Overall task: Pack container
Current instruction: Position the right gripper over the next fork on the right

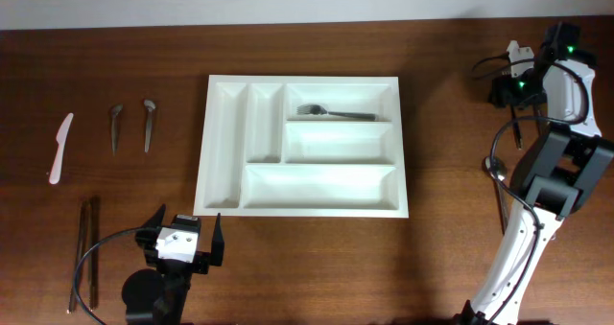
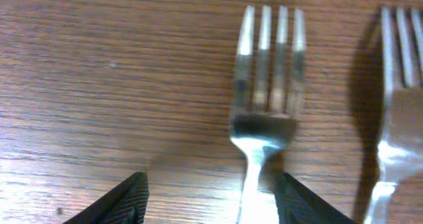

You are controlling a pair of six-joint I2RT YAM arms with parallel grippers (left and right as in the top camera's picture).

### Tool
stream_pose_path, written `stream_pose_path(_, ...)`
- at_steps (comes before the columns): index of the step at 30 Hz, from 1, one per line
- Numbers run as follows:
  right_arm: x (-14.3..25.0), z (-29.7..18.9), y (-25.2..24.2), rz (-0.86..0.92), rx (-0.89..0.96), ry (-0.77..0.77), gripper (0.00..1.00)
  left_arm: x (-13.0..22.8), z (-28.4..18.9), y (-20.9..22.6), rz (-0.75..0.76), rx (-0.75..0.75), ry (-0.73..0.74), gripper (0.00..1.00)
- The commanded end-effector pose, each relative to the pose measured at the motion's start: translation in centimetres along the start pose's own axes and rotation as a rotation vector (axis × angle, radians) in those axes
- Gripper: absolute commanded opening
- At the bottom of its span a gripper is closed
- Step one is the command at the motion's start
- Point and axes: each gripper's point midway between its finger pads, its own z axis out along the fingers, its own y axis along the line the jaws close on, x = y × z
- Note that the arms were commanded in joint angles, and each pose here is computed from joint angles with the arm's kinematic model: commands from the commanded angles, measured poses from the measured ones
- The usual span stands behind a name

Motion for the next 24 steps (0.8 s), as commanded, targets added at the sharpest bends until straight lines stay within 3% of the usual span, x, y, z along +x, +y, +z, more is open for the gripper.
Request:
stream_pose_path(1, 3.8, 3.3, -2.2, 0.054, 0.01, 0.095, 0.6, 0.1, 0.0, 0.2, 0.012, -0.013, 0.0, 0.99)
stream_pose_path(11, 3.5, 3.3, -2.3, 0.046, 0.015, 0.084, 0.46, 0.1, 0.0, 0.2, 0.012, -0.013, 0.0, 0.99)
stream_pose_path(16, 3.3, 3.3, -2.2, 0.043, 0.015, 0.075, 0.44, 0.1, 0.0, 0.2, 0.012, -0.013, 0.0, 0.99)
stream_pose_path(19, 3.2, 3.3, -2.2, 0.043, 0.016, 0.073, 0.34, 0.1, 0.0, 0.2, 0.012, -0.013, 0.0, 0.99)
stream_pose_path(24, 2.8, 3.4, -1.7, 0.033, 0.012, 0.068, 0.33, 0.1, 0.0, 0.2, 0.012, -0.013, 0.0, 0.99)
